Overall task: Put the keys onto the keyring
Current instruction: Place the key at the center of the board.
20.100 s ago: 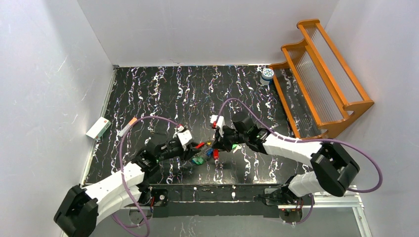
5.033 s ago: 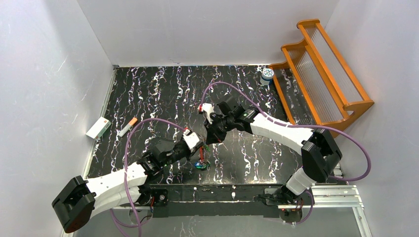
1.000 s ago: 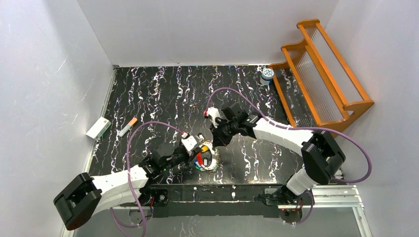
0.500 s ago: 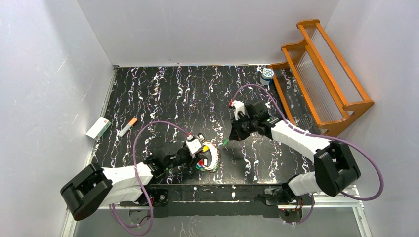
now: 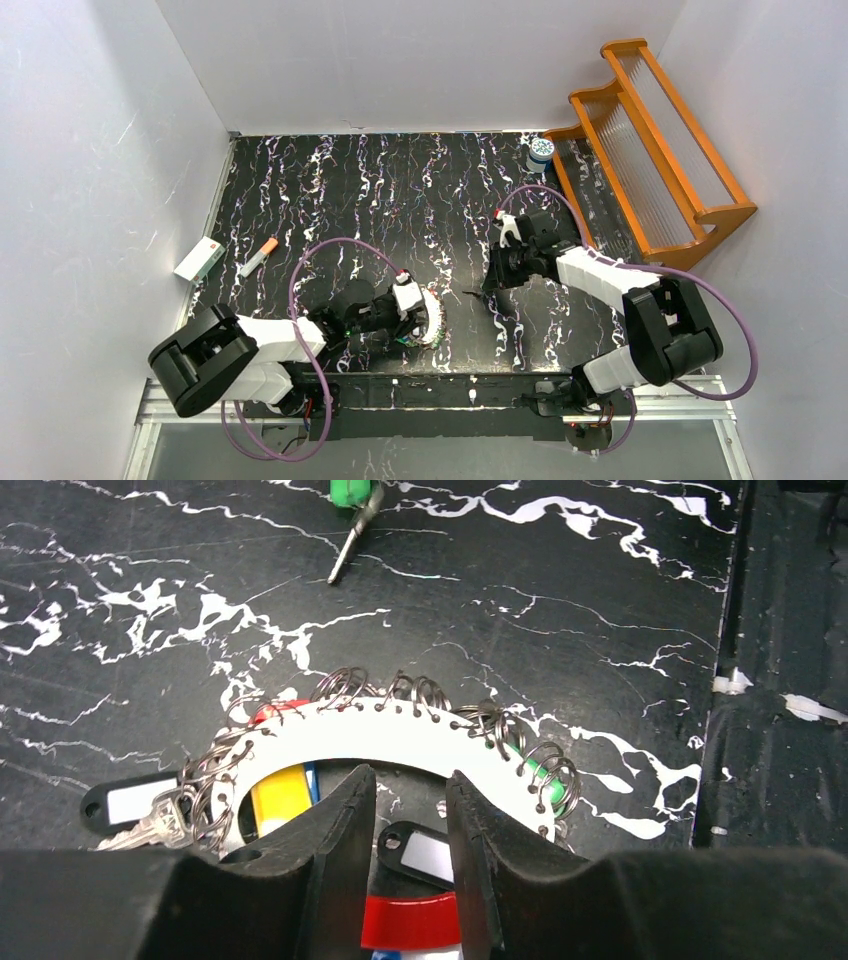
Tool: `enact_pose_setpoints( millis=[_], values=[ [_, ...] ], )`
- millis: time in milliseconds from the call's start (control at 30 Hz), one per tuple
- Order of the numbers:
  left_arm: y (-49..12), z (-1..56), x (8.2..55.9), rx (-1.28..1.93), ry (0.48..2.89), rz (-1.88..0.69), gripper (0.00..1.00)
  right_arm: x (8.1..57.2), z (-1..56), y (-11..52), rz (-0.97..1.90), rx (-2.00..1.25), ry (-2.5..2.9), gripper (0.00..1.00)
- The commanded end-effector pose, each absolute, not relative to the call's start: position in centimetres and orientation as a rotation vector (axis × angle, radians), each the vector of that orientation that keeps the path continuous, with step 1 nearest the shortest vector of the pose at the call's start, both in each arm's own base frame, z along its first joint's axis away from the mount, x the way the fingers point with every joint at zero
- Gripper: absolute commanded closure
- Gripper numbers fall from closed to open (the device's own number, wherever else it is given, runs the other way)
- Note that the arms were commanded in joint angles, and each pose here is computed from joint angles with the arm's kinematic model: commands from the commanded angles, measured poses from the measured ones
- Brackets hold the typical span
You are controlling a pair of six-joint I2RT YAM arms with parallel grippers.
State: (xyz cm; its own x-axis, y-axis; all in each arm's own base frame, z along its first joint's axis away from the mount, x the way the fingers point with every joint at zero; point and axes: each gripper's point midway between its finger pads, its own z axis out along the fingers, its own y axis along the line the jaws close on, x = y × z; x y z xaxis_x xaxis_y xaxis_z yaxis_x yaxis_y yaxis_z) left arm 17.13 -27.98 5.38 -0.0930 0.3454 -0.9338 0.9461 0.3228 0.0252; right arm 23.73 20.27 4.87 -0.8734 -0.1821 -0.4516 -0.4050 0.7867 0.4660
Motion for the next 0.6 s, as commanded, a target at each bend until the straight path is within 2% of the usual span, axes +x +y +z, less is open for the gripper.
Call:
enact_pose_setpoints(
  millis=[0,67,167,367,567],
  values=[
    [-29.7,7.2,16.8,1.242,1.521,-0.845,0.69,23.7,5.7,20.7,0.841,-0.441,2.548,0.64],
    [-30.0,7.2,16.6,1.26,1.507,-0.856,0.69,23.6,6.5,20.9,0.864,-0.466,2.507,0.51],
    [-30.2,7.1,16.2,1.29,1.485,-0.875,0.69,23.2,7.7,21.6,0.925,-0.559,2.438,0.4],
    [-30.3,7.1,15.7,1.325,1.45,-0.881,0.71,22.4,9.7,23.6,1.07,-0.66,2.301,0.35],
    [-30.1,7.6,15.7,1.315,1.433,-0.874,0.72,20.3,8.1,26.0,1.214,-0.803,2.318,0.36]
  ],
)
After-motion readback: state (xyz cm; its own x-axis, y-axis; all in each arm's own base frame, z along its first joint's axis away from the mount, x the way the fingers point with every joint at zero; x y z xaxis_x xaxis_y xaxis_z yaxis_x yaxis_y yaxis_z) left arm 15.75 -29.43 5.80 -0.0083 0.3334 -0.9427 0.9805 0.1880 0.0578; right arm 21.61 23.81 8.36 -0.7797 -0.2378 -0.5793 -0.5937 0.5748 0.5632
